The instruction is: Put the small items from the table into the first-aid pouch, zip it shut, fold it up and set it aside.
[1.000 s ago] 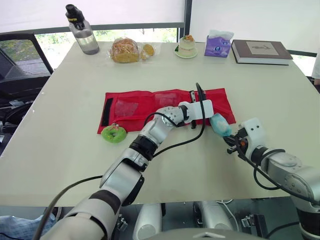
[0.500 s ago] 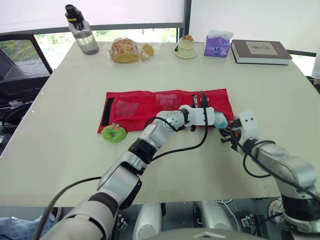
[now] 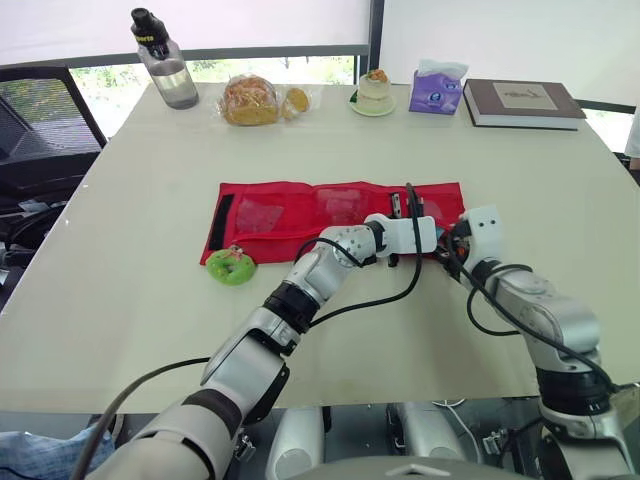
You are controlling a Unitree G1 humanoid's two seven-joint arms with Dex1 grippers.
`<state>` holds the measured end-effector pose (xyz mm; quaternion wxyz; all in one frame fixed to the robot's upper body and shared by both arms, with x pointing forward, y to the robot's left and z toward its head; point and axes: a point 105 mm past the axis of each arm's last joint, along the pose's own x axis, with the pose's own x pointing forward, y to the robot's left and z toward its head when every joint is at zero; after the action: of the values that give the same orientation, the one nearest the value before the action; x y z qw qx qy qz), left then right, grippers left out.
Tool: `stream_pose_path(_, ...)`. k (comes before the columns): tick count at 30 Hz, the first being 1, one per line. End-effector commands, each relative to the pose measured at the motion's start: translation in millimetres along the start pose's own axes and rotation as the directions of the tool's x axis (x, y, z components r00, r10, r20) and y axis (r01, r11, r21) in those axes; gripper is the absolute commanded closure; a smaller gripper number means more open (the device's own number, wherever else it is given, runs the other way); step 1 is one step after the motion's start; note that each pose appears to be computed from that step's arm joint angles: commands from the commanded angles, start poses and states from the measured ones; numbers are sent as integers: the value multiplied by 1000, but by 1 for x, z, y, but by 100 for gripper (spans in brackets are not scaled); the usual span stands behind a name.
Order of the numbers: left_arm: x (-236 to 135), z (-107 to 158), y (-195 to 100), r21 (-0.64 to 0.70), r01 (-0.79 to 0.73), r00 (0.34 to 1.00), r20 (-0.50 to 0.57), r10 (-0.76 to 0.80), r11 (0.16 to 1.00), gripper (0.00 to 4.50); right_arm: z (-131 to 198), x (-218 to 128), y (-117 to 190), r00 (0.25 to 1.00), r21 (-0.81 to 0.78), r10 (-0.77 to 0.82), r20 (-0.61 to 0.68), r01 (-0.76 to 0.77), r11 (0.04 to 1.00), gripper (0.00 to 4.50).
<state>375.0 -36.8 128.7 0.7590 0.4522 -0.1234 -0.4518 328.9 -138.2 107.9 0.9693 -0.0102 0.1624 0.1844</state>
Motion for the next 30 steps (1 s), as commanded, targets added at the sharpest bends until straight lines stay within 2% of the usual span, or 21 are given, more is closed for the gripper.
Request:
stream_pose_path(1, -2, 11, 7, -12, -28, 999, 47, 28, 1000, 450, 13, -19, 0, 998, -50, 31, 50, -29, 998, 180)
stream_pose_path(4, -3, 10, 4, -10, -20, 999, 48, 20, 1000, 450, 9, -27, 3, 998, -65, 61, 34, -59, 996, 180)
stream_pose_path(5, -3, 10, 3, -10, -17, 999, 49, 17, 1000, 450, 7, -27, 4, 998, -61, 60, 30, -58, 996, 204)
stream_pose_path(7, -3, 11, 1, -10, -12, 999, 51, 13, 1000, 450, 3, -26, 5, 998, -60, 58, 24, -56, 997, 268)
stream_pose_path(10, -2, 13, 0, -12, -9, 998, 59, 9, 1000, 450, 4, -17, 7, 998, -41, 46, 35, -45, 998, 416)
stream_pose_path(11, -2, 14, 0, -13, -8, 998, 60, 9, 1000, 450, 4, -14, 7, 998, -34, 44, 39, -42, 999, 443)
stream_pose_path(15, -1, 17, -1, -15, -5, 998, 68, 6, 1000, 450, 6, 3, 5, 998, -51, 21, 59, -18, 999, 443)
stream_pose_path(22, 1, 19, -1, -19, -6, 997, 76, 7, 1000, 450, 25, 32, -5, 985, -124, -39, 167, 61, 990, 443)
stream_pose_path(28, 3, 17, -1, -29, -3, 997, 72, 5, 1000, 450, 15, 22, -2, 988, -126, -11, 151, 30, 992, 443)
stream_pose_path(30, 5, 16, 1, -33, -7, 998, 70, 9, 999, 450, 8, 8, 5, 991, -126, 50, 124, -35, 991, 443)
